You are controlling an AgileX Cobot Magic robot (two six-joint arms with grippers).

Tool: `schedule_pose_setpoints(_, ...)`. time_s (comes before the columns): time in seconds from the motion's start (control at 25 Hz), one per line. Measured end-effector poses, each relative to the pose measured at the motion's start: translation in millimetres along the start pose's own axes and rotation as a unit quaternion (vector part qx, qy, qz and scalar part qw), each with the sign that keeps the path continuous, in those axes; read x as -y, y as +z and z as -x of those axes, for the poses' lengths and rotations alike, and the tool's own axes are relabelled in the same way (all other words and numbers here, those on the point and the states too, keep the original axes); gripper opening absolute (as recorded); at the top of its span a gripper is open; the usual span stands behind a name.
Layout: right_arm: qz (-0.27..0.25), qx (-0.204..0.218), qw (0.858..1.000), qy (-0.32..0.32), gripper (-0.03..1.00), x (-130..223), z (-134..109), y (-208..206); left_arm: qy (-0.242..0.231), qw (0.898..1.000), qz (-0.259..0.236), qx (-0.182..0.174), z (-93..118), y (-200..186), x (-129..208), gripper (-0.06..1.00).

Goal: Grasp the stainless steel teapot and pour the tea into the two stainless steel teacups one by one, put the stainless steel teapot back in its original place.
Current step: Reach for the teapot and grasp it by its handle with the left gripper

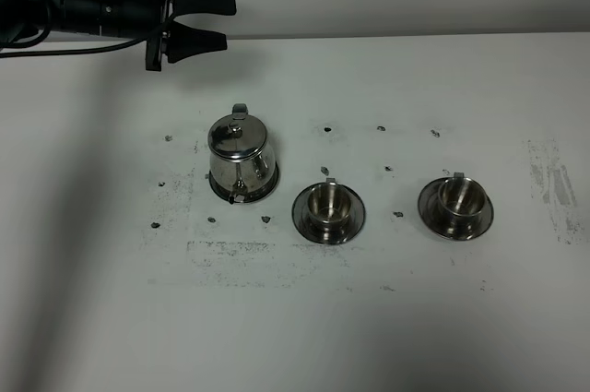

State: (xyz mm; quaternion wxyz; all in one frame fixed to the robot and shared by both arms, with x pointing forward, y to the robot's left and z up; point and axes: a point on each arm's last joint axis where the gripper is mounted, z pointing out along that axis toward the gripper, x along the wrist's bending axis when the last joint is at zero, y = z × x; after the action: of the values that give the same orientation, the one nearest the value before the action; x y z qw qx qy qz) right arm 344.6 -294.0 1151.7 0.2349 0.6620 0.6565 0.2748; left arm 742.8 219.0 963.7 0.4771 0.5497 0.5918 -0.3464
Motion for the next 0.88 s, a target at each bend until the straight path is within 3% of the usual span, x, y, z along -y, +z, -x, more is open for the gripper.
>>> schedule_pose_setpoints(0.16, 0.064, 0.003, 0.998, -0.003, 0.46, 51, 2, -17, 0.001, 1.0, 0.0, 0.0, 0, 0, 0, 0.54)
schedule_pose_setpoints(0.44, 0.201, 0.004, 0.979, -0.007, 0.44, 98, 3, -42, 0.001, 1.0, 0.0, 0.0, 0, 0, 0, 0.54)
schedule_pose_setpoints(0.6, 0.226, 0.006, 0.974, -0.01, 0.42, 112, 3, -47, 0.001, 1.0, 0.0, 0.0, 0, 0, 0, 0.54)
schedule_pose_setpoints(0.88, 0.19, -0.001, 0.982, -0.009, 0.42, 133, 3, -31, 0.004, 1.0, -0.004, -0.009, -2, 0, 1, 0.54)
